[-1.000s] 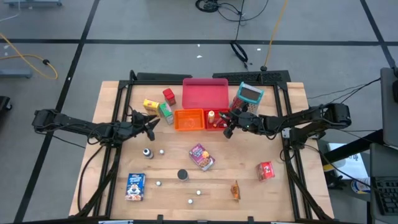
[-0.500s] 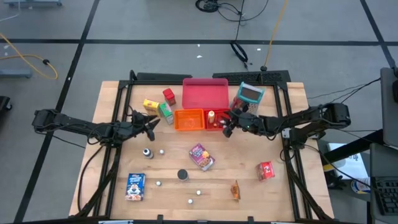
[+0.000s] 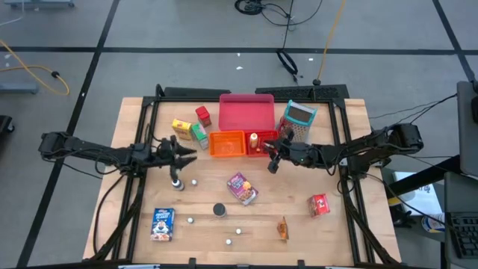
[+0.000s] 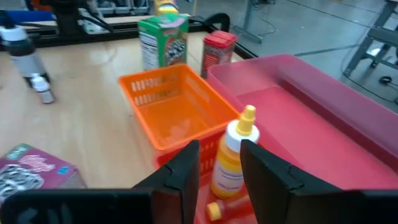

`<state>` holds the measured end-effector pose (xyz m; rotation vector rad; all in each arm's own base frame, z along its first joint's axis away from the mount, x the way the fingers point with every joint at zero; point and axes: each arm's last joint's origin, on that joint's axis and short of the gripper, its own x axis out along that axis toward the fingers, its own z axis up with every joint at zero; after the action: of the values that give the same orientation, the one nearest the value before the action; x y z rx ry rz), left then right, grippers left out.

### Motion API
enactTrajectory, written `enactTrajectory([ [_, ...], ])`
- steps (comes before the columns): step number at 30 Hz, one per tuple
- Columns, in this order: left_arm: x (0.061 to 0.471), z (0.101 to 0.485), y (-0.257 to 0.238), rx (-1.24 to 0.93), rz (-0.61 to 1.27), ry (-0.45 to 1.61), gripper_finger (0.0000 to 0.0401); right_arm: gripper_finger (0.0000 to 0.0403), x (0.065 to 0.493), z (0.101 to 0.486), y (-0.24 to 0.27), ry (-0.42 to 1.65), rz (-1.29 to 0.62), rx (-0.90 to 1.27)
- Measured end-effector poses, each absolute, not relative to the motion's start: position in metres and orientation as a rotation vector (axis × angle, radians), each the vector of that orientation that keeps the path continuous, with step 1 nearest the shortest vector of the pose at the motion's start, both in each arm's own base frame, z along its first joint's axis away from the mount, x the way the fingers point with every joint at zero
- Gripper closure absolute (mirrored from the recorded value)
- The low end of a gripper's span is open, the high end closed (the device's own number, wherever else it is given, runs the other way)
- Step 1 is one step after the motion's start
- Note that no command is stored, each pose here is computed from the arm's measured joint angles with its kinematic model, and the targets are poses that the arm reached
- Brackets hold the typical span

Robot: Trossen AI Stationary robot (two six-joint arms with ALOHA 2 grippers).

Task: Pick & Place Kitchen Items
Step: Put the black food coloring bottle into the red bin

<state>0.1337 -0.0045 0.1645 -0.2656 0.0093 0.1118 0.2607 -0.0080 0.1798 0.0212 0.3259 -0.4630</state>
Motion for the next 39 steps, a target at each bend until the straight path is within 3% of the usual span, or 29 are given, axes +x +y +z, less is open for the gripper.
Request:
enactTrajectory([
  [5,0.132,0.167,-0.013,-0.318,-0.149,0.025,0.0260,0.0285,0.260,0.183,0.000,0.310,-0.431,0.020],
  [14,0.130,0.167,-0.027,-0.344,-0.284,0.050,0.0260,0.0286,0.260,0.184,0.006,0.302,-0.408,0.018],
  [18,0.132,0.176,-0.034,-0.291,-0.245,0.101,0.0260,0.0286,0.260,0.184,0.006,0.301,-0.408,0.018],
  [24,0.131,0.196,-0.045,-0.230,-0.124,0.351,0.0260,0.0287,0.260,0.184,0.006,0.300,-0.408,0.026],
  [29,0.124,0.220,-0.056,-0.198,-0.101,0.399,0.0260,0.0287,0.260,0.184,0.006,0.300,-0.409,0.026],
  [39,0.108,0.212,-0.065,-0.356,-0.042,0.558,0.0260,0.0287,0.260,0.184,0.006,0.299,-0.409,0.026],
])
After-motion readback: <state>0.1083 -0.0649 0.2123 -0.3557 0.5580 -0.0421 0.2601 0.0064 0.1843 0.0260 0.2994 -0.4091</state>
